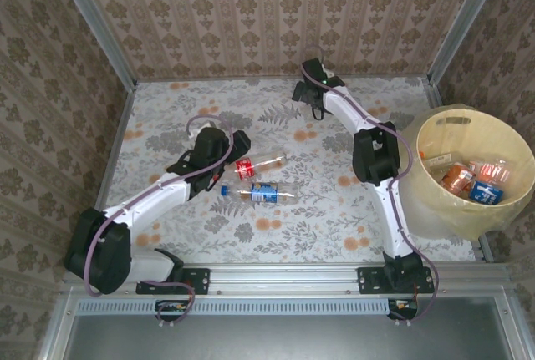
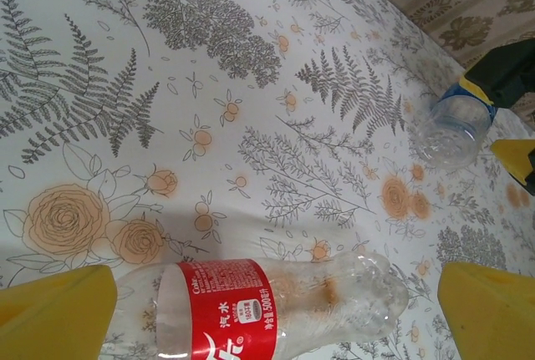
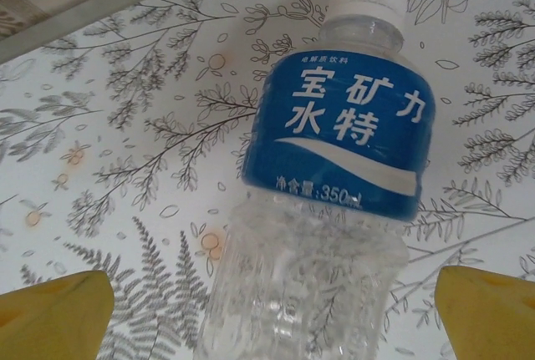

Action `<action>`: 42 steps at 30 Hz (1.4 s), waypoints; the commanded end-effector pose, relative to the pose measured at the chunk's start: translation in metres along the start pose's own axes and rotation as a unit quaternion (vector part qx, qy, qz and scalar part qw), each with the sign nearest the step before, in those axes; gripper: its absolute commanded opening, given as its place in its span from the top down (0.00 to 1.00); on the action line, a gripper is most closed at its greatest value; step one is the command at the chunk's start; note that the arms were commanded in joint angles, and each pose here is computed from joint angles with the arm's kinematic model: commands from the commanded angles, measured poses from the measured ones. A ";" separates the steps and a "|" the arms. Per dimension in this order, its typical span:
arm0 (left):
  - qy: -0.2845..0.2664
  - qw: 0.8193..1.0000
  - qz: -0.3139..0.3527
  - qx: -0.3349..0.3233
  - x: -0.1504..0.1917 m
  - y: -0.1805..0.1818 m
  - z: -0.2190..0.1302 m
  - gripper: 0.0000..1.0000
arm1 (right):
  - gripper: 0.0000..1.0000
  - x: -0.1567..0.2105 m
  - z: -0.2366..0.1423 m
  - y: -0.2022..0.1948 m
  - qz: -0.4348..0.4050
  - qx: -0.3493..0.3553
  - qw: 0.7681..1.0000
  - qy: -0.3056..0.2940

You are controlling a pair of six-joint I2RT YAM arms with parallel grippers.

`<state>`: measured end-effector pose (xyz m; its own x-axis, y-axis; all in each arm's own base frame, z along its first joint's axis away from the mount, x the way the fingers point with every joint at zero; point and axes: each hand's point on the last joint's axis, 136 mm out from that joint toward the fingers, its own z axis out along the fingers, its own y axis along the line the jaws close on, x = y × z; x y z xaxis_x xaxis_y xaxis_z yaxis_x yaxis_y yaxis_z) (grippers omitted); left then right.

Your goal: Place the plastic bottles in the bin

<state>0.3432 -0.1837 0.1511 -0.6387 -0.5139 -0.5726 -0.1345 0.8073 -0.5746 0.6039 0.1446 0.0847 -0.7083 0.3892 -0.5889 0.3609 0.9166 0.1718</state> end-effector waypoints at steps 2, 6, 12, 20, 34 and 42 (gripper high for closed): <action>-0.013 1.000 -0.014 -0.008 -0.006 0.006 -0.005 0.00 | 0.00 0.007 0.014 -0.013 -0.001 0.050 0.999 0.011; -0.013 1.000 -0.016 -0.014 -0.005 0.009 -0.005 0.00 | 0.01 0.008 0.025 -0.014 0.010 0.061 0.998 0.010; -0.018 0.999 -0.019 -0.023 -0.005 0.017 -0.007 0.00 | 0.04 0.012 0.034 -0.008 0.025 0.045 0.998 0.022; -0.020 0.999 -0.025 -0.030 -0.005 0.024 -0.006 0.00 | 0.10 0.022 0.035 -0.013 0.029 0.056 0.997 0.040; -0.018 0.999 -0.029 -0.028 -0.007 0.022 -0.007 0.00 | 0.35 -0.002 0.001 0.012 0.009 -0.020 1.000 0.011; -0.017 0.999 -0.029 -0.028 -0.006 0.022 -0.007 0.00 | 0.42 -0.010 -0.037 0.015 -0.019 -0.071 0.997 -0.027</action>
<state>0.3418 -0.1663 0.1439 -0.6136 -0.5531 -0.5635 -0.1936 0.7973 -0.5717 0.5816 0.1465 0.0670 -0.7533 0.3724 -0.5421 0.3341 0.9267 0.1723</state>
